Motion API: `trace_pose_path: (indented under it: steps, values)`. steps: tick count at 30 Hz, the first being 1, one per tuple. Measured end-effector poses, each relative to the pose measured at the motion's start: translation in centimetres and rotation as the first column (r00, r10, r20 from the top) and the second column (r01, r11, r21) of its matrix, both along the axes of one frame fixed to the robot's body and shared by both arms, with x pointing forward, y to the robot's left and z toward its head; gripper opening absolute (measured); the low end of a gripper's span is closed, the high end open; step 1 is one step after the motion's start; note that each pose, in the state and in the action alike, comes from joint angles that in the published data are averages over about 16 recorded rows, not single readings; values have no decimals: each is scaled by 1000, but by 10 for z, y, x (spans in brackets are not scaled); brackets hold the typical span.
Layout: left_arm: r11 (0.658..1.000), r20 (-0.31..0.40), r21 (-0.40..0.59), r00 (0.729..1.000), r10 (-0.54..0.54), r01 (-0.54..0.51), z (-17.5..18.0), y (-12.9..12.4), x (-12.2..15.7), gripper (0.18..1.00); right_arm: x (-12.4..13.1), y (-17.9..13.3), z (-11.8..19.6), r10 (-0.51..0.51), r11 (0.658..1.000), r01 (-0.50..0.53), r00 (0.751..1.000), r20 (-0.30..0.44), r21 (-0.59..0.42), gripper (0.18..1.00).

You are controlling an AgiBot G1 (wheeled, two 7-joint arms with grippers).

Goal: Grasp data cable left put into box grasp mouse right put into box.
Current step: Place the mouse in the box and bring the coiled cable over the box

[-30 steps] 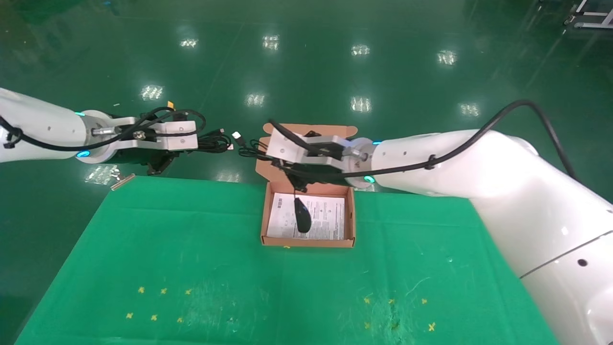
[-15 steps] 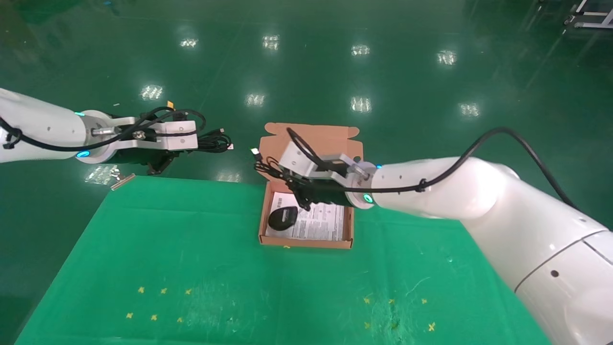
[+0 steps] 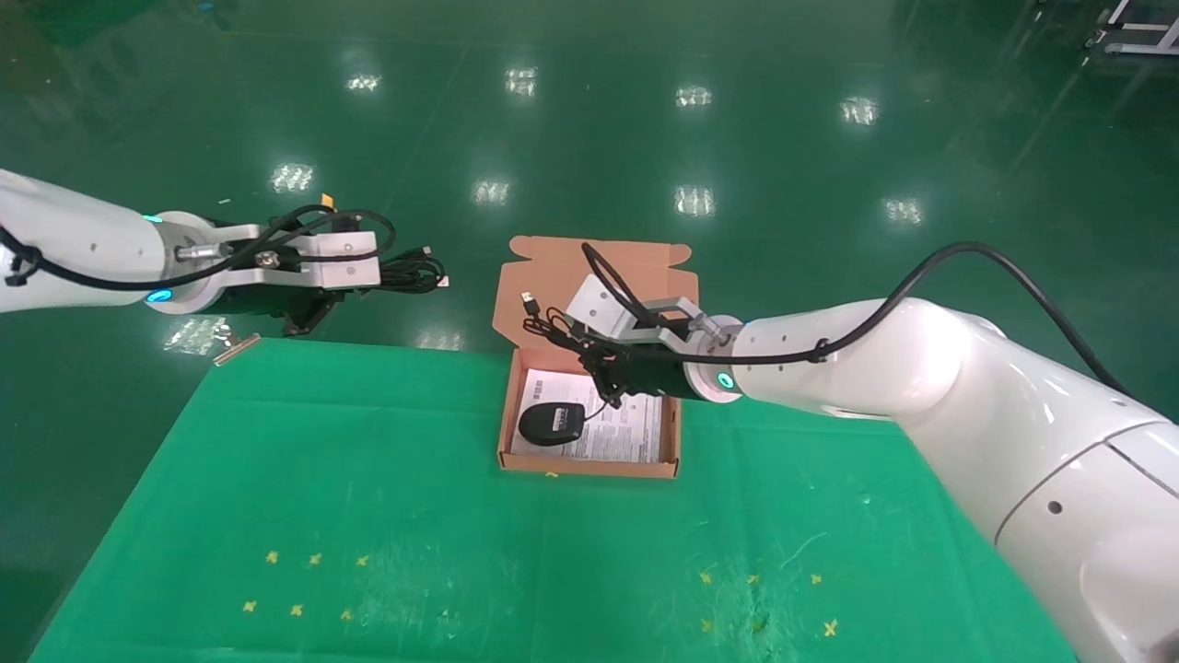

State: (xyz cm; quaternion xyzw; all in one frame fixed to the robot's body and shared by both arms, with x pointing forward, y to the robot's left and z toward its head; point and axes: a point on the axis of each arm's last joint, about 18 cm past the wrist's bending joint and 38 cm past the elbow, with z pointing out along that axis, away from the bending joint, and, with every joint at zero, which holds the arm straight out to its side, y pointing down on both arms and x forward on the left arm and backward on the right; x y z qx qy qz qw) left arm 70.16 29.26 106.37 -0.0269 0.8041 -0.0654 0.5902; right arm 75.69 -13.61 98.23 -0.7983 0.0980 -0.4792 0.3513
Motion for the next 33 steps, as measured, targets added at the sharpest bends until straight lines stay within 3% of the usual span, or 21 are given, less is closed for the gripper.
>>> trace_pose_path:
  steps: [10, 16, 33]
  values:
    - [997, -18, 5, 997, -71, 71, -20, -26, 13, 256, -5, -14, 1, 0, 1000, 0, 1000, 3, -20, 290]
    - [987, -23, 20, 987, -159, 159, -42, -54, 25, 256, -7, -39, 9, -29, 999, 30, 999, 16, -31, 370]
    - [918, 6, 92, 921, -389, 387, -110, -135, 59, 256, -29, -135, 42, -160, 986, 163, 984, 76, -34, 740]
